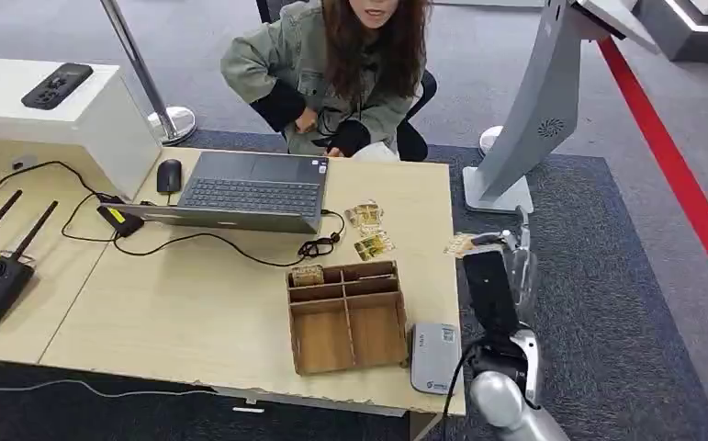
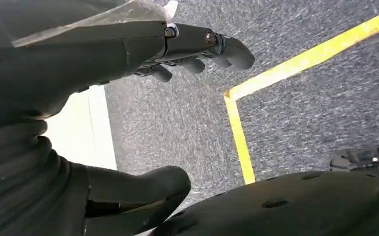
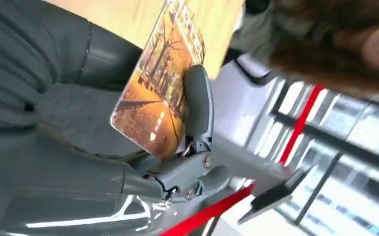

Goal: Pass the card to the sensor for recognition and then transmit it.

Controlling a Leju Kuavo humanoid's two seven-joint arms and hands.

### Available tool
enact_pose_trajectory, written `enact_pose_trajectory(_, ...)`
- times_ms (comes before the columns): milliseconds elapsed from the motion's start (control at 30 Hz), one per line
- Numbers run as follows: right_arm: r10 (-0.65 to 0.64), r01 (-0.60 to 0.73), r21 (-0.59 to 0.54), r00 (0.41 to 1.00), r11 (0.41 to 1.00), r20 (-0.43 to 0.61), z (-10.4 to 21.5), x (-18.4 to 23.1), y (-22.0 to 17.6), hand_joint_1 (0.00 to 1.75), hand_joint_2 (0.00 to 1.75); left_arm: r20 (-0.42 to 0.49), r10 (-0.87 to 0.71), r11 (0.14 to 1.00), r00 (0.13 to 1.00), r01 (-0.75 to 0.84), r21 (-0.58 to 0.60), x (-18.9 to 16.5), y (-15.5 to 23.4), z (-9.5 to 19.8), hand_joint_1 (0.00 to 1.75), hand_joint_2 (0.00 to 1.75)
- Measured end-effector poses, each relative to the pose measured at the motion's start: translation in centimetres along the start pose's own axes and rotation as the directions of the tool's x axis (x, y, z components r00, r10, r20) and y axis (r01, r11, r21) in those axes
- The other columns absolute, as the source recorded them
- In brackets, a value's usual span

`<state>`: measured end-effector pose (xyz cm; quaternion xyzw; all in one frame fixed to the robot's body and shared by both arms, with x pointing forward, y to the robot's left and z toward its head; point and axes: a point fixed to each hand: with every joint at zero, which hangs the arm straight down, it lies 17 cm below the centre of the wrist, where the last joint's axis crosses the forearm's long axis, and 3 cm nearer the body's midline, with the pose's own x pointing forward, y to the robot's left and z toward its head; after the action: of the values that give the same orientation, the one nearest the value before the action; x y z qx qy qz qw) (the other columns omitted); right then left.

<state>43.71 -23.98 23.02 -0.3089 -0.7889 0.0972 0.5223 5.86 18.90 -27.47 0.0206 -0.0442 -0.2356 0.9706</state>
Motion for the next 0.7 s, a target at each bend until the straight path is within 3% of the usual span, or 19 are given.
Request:
enact_pose_trajectory(300,0.139,-0.145,-0.023,0.976,0.989,-0.165,3.4,-6.8,-3.2,1.75,1.75,-0.012,0.024,1.0,1.0,-0.024,-0.004,-0.2,-0.3,0.0,0.0,1.75)
enact_pose_trajectory(700,0.14,-0.136,0.035,0.954,0.99,-0.264,6.7,-10.9,-0.9,1.75,1.75,-0.019,0.039,0.999,0.999,-0.039,-0.001,-0.2,-0.4,0.0,0.0,1.75)
